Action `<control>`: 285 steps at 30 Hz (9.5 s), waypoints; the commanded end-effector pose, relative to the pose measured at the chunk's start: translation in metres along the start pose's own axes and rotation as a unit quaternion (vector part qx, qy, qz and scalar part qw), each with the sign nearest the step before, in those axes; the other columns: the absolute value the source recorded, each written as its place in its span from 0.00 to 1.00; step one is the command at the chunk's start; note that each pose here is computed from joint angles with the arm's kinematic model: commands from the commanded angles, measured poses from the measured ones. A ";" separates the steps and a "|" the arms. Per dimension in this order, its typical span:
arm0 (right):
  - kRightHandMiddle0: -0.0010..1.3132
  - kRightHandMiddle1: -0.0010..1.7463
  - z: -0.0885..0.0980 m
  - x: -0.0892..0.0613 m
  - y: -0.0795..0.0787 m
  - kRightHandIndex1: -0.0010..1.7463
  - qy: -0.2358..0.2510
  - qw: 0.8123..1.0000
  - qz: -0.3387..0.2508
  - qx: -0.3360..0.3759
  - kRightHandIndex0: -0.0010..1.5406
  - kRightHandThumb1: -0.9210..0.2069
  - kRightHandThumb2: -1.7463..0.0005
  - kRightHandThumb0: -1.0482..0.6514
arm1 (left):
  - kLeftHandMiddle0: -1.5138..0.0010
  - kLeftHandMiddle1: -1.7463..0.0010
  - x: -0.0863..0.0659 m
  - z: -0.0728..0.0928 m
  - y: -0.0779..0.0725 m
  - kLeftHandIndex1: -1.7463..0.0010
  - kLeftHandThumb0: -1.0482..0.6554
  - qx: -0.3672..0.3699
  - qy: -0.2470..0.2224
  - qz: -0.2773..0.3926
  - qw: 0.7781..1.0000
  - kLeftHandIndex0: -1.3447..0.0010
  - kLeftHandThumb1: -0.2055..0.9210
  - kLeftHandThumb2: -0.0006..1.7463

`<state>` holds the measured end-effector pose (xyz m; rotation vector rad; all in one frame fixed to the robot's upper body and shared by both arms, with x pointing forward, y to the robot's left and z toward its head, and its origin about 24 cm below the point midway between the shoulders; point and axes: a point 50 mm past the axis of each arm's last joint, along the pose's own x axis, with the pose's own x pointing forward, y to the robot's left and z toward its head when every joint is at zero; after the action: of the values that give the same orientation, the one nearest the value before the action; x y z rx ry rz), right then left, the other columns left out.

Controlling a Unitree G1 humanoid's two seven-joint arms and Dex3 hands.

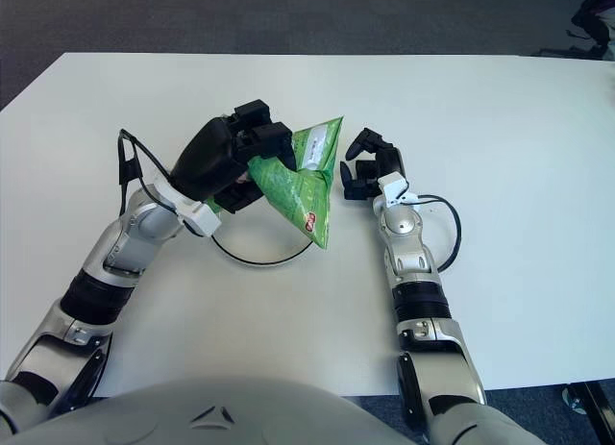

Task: Put the snack into the plate.

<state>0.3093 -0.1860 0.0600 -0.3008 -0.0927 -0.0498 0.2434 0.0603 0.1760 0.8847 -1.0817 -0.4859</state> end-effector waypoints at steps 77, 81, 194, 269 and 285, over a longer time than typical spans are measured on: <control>0.58 1.00 -0.048 -0.023 0.005 1.00 0.098 0.995 0.011 -0.018 0.87 0.69 0.13 0.29 | 1.00 1.00 -0.006 -0.007 0.024 1.00 0.00 -0.008 0.025 -0.262 0.965 1.00 1.00 0.32; 0.57 1.00 -0.046 -0.023 0.005 1.00 0.095 0.995 0.013 0.001 0.87 0.67 0.14 0.29 | 1.00 1.00 -0.007 -0.010 0.033 1.00 0.00 0.006 0.043 -0.244 0.969 1.00 1.00 0.30; 0.55 1.00 -0.039 -0.028 0.002 1.00 0.096 0.995 0.031 -0.006 0.87 0.65 0.16 0.30 | 0.91 0.55 -0.129 -0.099 0.024 0.47 0.04 -0.323 0.352 0.217 0.851 1.00 1.00 0.55; 0.55 1.00 -0.039 -0.027 0.000 1.00 0.095 0.995 0.034 -0.010 0.87 0.64 0.16 0.30 | 0.09 0.00 -0.170 -0.058 -0.058 0.00 0.30 -0.390 0.529 0.347 0.669 0.46 0.35 0.85; 0.54 1.00 -0.039 -0.028 0.000 1.00 0.099 0.994 0.032 -0.008 0.85 0.63 0.17 0.31 | 0.09 0.00 -0.173 -0.055 -0.065 0.00 0.31 -0.425 0.544 0.303 0.657 0.47 0.36 0.83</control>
<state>0.3038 -0.1970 0.0629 -0.3317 -0.0765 -0.0346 0.2597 0.1776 0.0810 -0.0895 -0.1818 0.1678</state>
